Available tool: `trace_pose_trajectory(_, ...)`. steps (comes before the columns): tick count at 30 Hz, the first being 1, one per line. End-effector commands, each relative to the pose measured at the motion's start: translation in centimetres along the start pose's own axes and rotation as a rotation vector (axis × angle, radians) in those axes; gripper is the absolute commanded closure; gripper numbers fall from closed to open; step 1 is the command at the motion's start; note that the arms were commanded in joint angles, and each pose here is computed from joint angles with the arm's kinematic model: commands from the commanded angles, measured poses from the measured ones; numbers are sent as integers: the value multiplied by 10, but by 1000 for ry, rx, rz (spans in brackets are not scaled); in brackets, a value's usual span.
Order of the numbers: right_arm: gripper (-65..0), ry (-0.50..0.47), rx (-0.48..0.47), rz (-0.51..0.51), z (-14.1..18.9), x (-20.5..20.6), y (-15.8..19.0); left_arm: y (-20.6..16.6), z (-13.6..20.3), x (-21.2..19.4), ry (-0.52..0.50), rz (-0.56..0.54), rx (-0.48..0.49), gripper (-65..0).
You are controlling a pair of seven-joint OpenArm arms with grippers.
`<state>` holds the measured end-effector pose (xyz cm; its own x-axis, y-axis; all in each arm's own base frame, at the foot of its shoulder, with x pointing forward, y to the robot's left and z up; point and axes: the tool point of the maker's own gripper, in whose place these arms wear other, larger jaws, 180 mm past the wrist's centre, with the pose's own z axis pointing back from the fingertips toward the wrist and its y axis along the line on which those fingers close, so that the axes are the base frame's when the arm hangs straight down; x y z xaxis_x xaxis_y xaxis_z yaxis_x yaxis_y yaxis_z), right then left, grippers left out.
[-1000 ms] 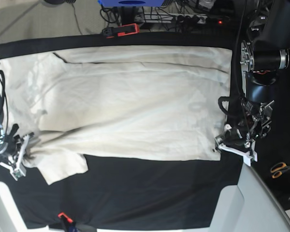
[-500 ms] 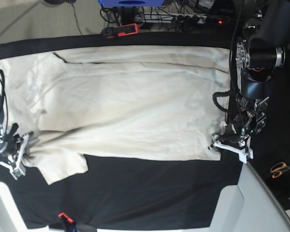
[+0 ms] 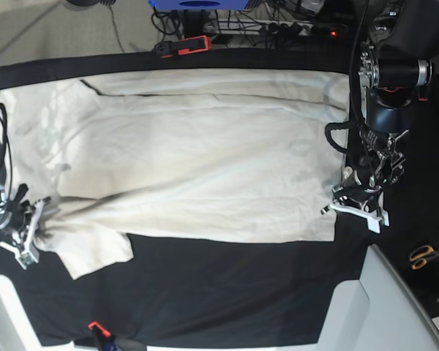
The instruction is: Fold the T-shirt properly
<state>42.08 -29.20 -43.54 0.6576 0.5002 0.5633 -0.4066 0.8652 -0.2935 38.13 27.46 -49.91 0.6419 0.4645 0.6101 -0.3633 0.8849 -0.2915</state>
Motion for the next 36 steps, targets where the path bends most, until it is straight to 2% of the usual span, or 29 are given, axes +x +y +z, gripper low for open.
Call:
trace_pose_trajectory(1,0,-56,-45,-3,8,20,-23,19,4,-47,178,-28,67,0)
trace_pose_trajectory(4,0,-56,-47,-4,8,20,-23,19,7,-59,228,-27,66,0)
trace_pose_trajectory(11,0,-56,-47,-4,8,20,-23,0,30,-46,196,-121,-7,0)
trace_pose_trajectory(14,0,-51,-40,-4,7,17,-20,4,41,-44,191,-157,-10,0)
trace_pose_trajectory(23,0,-45,-38,-4,7,14,-19,25,50,-53,207,-179,23,0)
trace_pose_trajectory(28,0,-45,-38,-4,7,14,-19,14,55,-35,175,-204,0,0)
trace_pose_trajectory(31,0,-45,-38,-4,7,14,-19,18,65,-10,146,-170,7,0)
trace_pose_trajectory(32,0,-45,-38,-4,7,14,-19,19,69,-2,132,-157,7,-39)
trace_pose_trajectory(34,0,-45,-38,-4,7,14,-19,17,77,18,85,-140,3,-161)
trace_pose_trajectory(36,0,-45,-38,-4,7,14,-19,14,81,33,45,-137,-2,-229)
